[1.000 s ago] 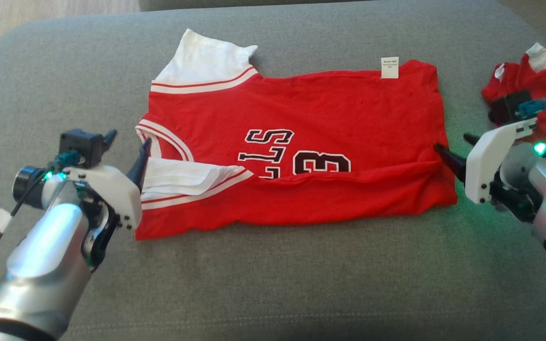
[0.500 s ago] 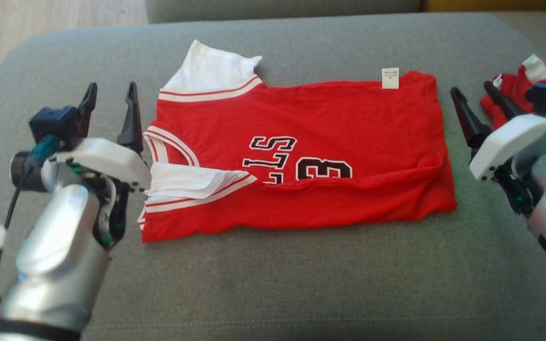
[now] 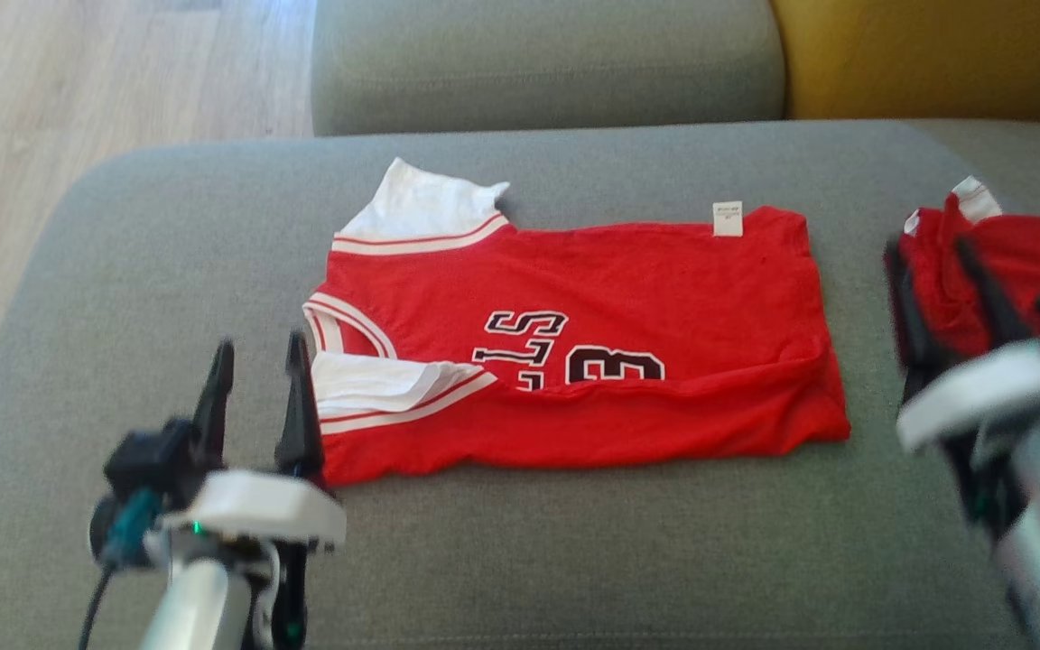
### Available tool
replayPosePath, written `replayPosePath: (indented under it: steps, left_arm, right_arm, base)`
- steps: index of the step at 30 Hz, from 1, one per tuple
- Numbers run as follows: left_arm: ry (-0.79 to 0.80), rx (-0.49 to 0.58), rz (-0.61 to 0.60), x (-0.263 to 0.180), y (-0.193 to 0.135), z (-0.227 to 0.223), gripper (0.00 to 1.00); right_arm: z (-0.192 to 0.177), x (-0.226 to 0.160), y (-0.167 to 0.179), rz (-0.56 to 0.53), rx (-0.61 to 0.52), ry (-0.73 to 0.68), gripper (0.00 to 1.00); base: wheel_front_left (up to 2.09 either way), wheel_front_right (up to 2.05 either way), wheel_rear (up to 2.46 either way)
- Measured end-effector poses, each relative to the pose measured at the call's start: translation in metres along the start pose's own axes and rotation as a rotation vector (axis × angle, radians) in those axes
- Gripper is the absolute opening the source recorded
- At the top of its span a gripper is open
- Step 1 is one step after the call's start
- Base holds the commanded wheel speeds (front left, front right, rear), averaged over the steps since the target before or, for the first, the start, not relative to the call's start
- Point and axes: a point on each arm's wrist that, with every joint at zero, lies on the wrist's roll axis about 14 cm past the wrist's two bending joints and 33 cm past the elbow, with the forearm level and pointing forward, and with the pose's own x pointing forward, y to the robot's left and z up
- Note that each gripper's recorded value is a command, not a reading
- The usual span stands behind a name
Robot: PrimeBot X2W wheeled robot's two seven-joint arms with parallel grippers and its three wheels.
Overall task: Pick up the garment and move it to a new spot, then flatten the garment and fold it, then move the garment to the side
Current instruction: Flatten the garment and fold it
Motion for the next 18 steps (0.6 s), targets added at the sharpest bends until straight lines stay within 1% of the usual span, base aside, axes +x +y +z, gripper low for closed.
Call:
replayPosePath:
  steps: [2,6,8,9,11,14,18]
  left_arm:
    - [0.013,-0.016,0.017,-0.011,0.003,-0.005,1.00]
    - [0.030,-0.007,0.036,-0.024,0.008,-0.011,1.00]
    - [0.035,-0.011,0.043,-0.026,0.010,-0.013,1.00]
    - [0.051,-0.019,0.059,-0.031,0.013,-0.018,1.00]
    - [0.078,-0.020,0.064,-0.037,0.013,-0.026,1.00]
    - [0.102,-0.026,0.061,-0.040,0.011,-0.034,1.00]
    - [0.131,-0.015,0.033,-0.038,0.002,-0.043,1.00]
  right_arm:
    - [-0.012,-0.017,0.007,-0.005,-0.019,0.003,1.00]
    - [-0.027,-0.040,0.022,-0.029,0.008,-0.009,1.00]
    - [-0.029,-0.044,0.024,-0.038,0.009,-0.011,1.00]
    - [-0.034,-0.053,0.022,-0.069,0.018,-0.010,1.00]
    - [-0.040,-0.061,0.019,-0.089,0.013,0.002,1.00]
    - [-0.045,-0.068,0.018,-0.106,0.012,0.012,1.00]
    - [-0.039,-0.067,0.018,-0.109,0.007,-0.005,1.00]
  base:
    - [0.00,0.00,0.00]
    - [0.00,0.00,0.00]
    - [0.00,0.00,0.00]
    - [0.00,0.00,0.00]
    - [0.00,0.00,0.00]
    - [0.00,0.00,0.00]
    - [0.00,0.00,0.00]
